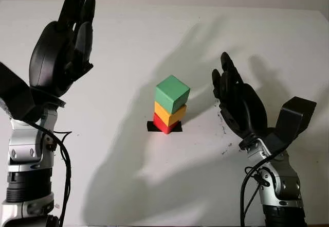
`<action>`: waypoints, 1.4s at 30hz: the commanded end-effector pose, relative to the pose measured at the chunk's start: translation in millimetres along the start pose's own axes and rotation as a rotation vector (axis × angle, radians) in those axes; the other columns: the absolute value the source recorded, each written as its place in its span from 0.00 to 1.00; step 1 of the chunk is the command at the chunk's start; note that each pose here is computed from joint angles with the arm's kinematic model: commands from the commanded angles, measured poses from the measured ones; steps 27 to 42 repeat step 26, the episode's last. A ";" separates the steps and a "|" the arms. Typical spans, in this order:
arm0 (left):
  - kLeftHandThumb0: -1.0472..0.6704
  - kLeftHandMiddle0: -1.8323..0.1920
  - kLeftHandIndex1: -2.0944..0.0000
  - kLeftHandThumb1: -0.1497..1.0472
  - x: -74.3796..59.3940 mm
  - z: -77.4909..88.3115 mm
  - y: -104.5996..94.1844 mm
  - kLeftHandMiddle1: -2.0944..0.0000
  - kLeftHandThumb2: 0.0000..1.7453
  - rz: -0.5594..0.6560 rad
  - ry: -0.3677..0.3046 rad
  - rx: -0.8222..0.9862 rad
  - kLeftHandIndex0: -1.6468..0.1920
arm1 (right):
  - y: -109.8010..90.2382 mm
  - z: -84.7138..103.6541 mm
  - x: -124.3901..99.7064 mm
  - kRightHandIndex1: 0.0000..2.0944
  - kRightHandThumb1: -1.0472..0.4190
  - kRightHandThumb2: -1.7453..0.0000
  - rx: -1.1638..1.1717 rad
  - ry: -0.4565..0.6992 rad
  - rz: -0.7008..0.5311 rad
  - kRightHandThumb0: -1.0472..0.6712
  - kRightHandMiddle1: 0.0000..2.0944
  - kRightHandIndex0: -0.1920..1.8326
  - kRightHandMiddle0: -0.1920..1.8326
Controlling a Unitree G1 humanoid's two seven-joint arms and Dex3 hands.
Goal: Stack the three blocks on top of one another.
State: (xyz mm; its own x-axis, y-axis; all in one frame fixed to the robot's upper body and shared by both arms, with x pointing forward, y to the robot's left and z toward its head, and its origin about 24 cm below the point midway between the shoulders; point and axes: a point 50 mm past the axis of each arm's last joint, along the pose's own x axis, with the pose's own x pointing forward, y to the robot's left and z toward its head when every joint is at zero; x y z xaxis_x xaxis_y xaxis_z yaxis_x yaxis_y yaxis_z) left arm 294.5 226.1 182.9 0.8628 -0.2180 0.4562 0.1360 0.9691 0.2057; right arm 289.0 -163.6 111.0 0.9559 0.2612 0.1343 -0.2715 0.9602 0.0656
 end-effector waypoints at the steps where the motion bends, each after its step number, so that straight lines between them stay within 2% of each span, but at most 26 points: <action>1: 0.13 1.00 1.00 1.00 -9.2 -4.7 -1.1 1.00 0.43 0.029 0.005 -0.032 1.00 | -2.7 3.2 1.5 0.00 0.00 0.61 -0.023 -0.017 -0.008 0.17 0.00 0.00 0.00; 6: 0.14 1.00 1.00 1.00 -31.1 -21.6 -6.8 1.00 0.43 0.064 0.040 -0.067 1.00 | -2.8 5.4 3.1 0.00 0.00 0.60 -0.047 -0.028 -0.009 0.16 0.00 0.00 0.00; 9: 0.14 1.00 1.00 1.00 -44.5 -30.6 -15.3 1.00 0.41 0.082 0.092 -0.107 1.00 | -2.4 6.0 3.3 0.00 0.00 0.60 -0.061 -0.039 -0.020 0.17 0.00 0.00 0.00; 15: 0.14 1.00 1.00 1.00 -53.3 -39.1 -27.9 1.00 0.42 0.074 0.093 -0.157 1.00 | 1.1 4.6 3.1 0.00 0.00 0.60 -0.119 -0.009 -0.056 0.15 0.00 0.00 0.00; 20: 0.13 1.00 1.00 1.00 -58.0 -44.1 -38.7 1.00 0.40 0.102 0.108 -0.216 1.00 | 4.9 3.0 1.6 0.00 0.00 0.60 -0.124 0.027 -0.076 0.16 0.00 0.00 0.00; 26: 0.14 1.00 1.00 1.00 -63.6 -47.2 -49.7 1.00 0.39 0.077 0.117 -0.235 1.00 | 11.5 2.3 0.3 0.00 0.00 0.59 -0.151 0.045 -0.094 0.15 0.00 0.00 0.00; 42: 0.14 1.00 1.00 1.00 -63.6 -47.2 -49.7 1.00 0.39 0.077 0.117 -0.235 1.00 | 11.5 2.3 0.3 0.00 0.00 0.59 -0.151 0.045 -0.094 0.15 0.00 0.00 0.00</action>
